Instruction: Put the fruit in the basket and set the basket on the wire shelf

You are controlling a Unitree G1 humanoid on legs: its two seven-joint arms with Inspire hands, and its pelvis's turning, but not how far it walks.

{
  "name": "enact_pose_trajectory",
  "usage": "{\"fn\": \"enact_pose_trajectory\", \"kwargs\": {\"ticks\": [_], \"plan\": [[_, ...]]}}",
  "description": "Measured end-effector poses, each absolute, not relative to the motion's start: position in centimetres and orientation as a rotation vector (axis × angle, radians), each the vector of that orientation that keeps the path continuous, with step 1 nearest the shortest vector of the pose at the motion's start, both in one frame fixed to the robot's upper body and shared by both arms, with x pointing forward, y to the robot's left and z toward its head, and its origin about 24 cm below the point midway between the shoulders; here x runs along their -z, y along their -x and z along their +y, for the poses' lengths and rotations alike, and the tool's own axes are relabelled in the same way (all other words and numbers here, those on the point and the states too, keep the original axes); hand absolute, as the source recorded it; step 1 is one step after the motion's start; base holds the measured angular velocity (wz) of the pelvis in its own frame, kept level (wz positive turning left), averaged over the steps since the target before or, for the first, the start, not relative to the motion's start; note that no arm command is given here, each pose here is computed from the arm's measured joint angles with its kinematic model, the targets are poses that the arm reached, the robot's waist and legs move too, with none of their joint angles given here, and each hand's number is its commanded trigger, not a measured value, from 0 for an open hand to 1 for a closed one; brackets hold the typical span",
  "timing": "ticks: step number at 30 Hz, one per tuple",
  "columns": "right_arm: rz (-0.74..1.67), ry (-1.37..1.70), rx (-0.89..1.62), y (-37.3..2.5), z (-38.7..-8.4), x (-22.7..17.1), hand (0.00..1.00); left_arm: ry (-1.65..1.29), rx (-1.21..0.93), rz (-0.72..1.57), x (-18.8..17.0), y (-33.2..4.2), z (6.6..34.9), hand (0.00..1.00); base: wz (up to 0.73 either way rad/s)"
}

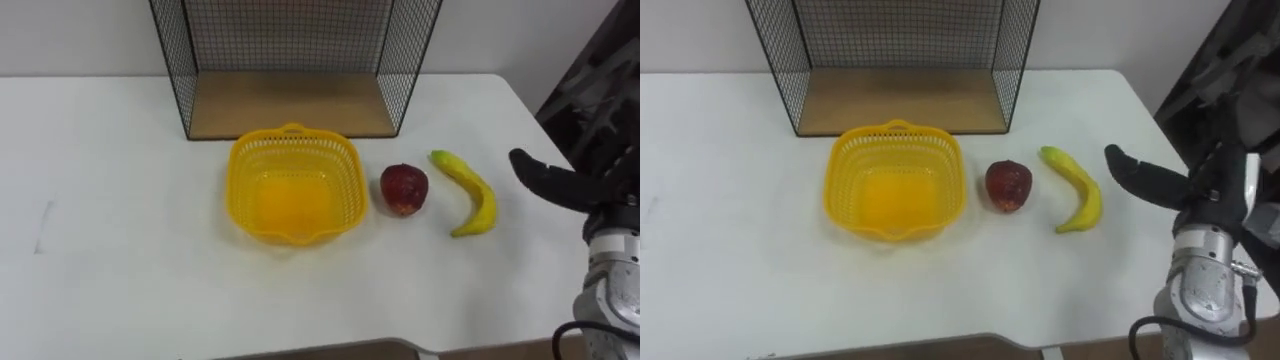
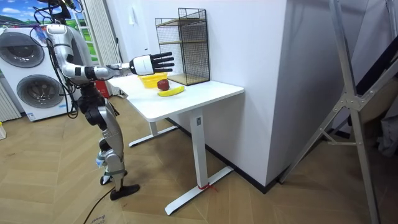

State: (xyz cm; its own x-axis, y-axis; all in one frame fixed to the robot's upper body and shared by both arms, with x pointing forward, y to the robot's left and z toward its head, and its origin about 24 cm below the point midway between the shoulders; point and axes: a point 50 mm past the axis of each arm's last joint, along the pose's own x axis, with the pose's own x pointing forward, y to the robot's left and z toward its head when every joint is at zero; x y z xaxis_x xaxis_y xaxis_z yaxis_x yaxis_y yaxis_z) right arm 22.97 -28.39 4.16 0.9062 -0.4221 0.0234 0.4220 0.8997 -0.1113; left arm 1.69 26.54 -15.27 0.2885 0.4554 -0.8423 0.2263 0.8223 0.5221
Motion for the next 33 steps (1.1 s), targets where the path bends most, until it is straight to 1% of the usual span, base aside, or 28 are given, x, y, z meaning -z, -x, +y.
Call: {"fn": "enact_pose_trajectory", "kwargs": {"ticks": [9,16,23,33], "plan": [[-0.026,0.206,0.281,-24.5,-27.0,-5.1,0.00,-0.615,-0.101,1.293,15.4,-2.2,26.1,0.00,0.01],[-0.027,0.302,0.223,-24.8,-27.0,-5.5,0.00,-0.604,-0.089,1.303,15.5,-2.1,26.2,0.00,0.00],[0.030,0.303,0.192,-24.9,-27.0,-4.7,0.00,-0.606,-0.089,1.303,15.5,-2.2,26.2,0.00,0.01],[0.050,0.299,0.075,-25.9,-25.0,-4.4,0.00,-0.614,-0.065,1.306,15.5,-2.5,26.1,0.00,0.01]]}}
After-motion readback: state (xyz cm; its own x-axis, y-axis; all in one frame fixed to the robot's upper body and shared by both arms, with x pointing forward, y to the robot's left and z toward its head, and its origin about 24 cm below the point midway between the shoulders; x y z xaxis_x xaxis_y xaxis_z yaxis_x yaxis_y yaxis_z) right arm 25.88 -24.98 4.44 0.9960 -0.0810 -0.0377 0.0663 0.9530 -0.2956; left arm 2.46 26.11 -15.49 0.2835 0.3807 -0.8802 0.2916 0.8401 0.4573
